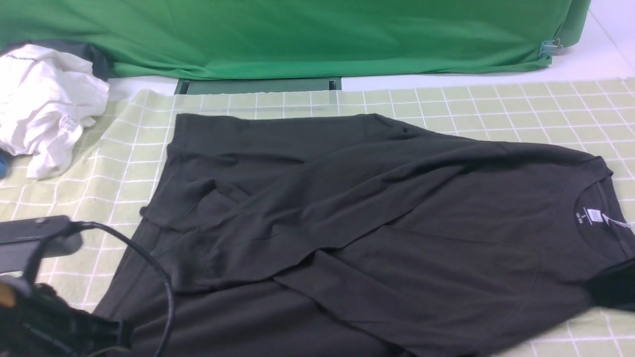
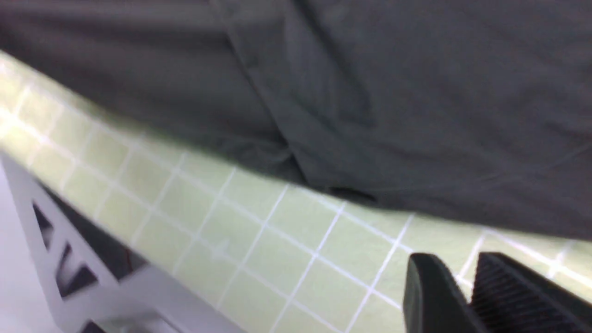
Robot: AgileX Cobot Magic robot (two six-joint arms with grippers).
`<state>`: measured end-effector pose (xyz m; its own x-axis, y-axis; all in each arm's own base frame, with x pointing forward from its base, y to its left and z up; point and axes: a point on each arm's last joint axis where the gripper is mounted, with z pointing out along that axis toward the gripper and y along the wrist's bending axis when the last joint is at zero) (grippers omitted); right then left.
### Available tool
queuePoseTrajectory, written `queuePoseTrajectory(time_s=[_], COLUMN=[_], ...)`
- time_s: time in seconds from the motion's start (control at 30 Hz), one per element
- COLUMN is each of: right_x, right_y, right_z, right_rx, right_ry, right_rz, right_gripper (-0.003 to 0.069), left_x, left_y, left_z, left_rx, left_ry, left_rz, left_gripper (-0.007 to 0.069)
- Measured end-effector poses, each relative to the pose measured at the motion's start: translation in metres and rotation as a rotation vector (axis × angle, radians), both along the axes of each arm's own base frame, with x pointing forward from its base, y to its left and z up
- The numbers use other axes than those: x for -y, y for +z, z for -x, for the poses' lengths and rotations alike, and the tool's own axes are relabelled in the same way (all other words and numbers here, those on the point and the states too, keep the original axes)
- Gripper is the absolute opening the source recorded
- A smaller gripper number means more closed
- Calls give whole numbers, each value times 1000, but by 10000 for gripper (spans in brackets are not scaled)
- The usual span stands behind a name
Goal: Fold a long-sleeved shirt over a green coffee tablecloth.
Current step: 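Grasp the near edge of the shirt at its hem and shoulder corners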
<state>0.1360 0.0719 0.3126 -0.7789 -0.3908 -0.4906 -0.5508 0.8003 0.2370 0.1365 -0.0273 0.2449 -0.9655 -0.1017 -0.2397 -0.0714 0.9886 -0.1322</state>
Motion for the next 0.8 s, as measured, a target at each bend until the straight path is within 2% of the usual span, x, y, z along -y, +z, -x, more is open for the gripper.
queuePoseTrajectory(time_s=[0.1,0.23,0.27,0.3,0.4,0.47,0.7,0.8], right_x=[-15,-38,-52,-57,-74,-81,-92,-95], right_y=[-27,-63,-79,-84,-98,-108,-150,-158], right_z=[-6,-10,-13,-13,-18,-21,-36,-39], right_rx=[-38,-65,-56,-53,-29,-37,-106,-109], right_ry=[43,98,140,161,215,230,240,239], right_rz=[75,193,240,258,284,300,395,400], right_gripper=[176,297,394,432,533,568,564,514], left_x=[-1,-1,-1,-1,-1,-1,-2,-2], left_y=[5,6,5,5,5,5,5,5], left_z=[5,9,10,10,10,10,10,10], left_rx=[25,9,0,0,0,0,2,4], left_ry=[2,1,0,0,0,0,-2,-2], left_rz=[5,3,2,2,2,1,-5,-5], left_gripper=[11,11,11,11,11,11,11,11])
